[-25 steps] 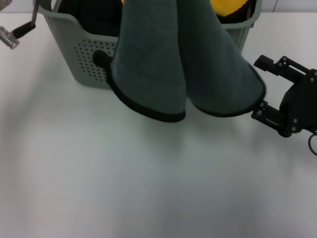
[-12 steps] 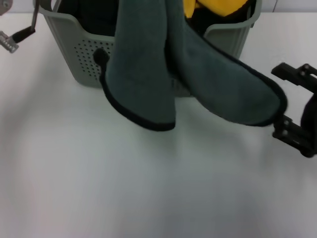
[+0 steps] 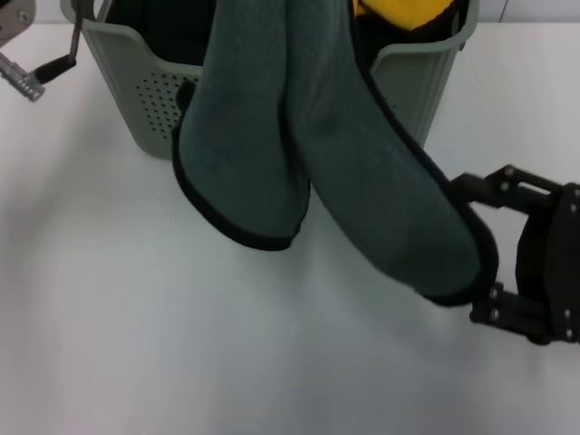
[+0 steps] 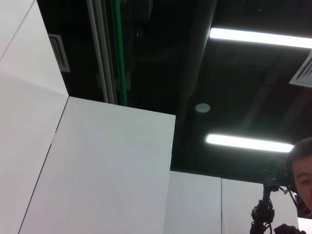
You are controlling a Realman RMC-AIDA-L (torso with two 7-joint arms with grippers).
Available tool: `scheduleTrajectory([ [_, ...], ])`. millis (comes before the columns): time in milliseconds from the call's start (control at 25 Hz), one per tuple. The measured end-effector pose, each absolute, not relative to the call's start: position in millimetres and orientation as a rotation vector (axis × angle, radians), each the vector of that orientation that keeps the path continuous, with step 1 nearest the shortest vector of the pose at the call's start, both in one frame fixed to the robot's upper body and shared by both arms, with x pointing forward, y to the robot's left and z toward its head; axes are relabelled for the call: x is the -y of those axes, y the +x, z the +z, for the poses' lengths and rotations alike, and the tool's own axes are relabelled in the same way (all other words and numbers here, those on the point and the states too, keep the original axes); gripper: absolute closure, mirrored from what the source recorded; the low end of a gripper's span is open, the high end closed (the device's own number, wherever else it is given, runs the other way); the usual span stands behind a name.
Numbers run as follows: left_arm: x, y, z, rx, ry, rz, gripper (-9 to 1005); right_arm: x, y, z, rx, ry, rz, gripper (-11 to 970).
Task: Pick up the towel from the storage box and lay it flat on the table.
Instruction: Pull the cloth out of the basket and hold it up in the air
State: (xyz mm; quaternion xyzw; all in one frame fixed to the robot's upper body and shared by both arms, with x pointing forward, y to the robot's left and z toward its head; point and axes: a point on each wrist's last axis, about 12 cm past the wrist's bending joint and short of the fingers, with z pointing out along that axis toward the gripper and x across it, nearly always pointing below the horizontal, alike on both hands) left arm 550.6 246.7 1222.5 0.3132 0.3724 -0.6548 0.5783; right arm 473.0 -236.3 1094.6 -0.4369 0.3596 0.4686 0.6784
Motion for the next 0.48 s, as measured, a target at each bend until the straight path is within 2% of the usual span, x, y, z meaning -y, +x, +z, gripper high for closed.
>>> scheduleTrajectory([
  [480, -224, 559, 1237, -0.784, 0.78, -1.552, 949, 228, 481, 1099, -0.837, -0.988, 1.135, 349],
])
